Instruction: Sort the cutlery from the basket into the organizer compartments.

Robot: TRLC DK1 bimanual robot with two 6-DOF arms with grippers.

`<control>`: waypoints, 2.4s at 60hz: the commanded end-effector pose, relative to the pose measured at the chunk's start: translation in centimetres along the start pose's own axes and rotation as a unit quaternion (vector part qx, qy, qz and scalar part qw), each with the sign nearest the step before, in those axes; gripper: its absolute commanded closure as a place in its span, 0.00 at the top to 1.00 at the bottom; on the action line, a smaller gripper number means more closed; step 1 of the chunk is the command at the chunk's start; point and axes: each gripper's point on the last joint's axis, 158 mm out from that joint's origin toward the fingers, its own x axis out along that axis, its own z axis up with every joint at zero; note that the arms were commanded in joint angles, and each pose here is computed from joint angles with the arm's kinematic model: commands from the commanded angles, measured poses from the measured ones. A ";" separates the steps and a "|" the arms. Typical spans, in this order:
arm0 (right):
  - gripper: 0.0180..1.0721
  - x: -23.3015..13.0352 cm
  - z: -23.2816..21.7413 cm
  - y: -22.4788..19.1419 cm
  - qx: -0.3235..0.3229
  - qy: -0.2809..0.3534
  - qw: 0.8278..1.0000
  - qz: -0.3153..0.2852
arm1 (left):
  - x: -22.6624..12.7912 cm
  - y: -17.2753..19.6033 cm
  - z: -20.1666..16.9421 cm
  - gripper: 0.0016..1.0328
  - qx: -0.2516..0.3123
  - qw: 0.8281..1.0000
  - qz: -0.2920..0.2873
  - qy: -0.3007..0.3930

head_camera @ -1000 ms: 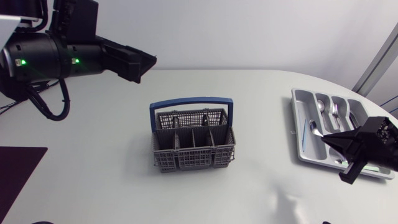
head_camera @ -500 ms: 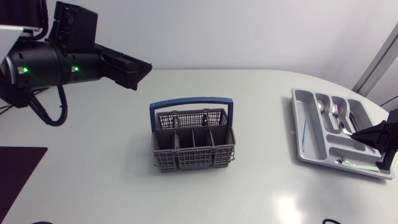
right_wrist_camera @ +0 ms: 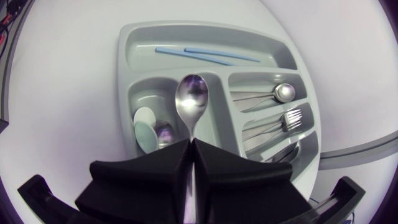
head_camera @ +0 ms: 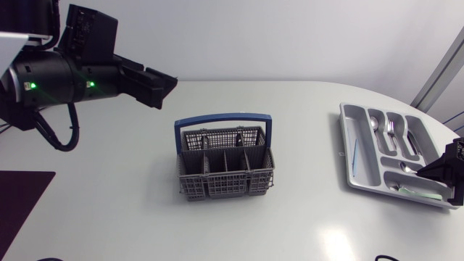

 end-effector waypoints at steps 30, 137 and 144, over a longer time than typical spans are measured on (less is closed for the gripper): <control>0.41 2.3 -2.1 2.6 -0.030 0.027 0.999 0.030 | -0.9 -0.1 -3.5 0.95 0.022 0.999 0.010 0.028; 0.80 7.6 36.0 15.6 -0.017 -0.117 0.993 0.025 | 7.2 0.1 -20.1 0.95 0.100 0.964 -0.031 0.243; 0.80 7.7 36.3 15.6 -0.014 -0.116 0.993 0.025 | 8.3 0.4 -19.2 0.95 0.102 0.965 -0.029 0.238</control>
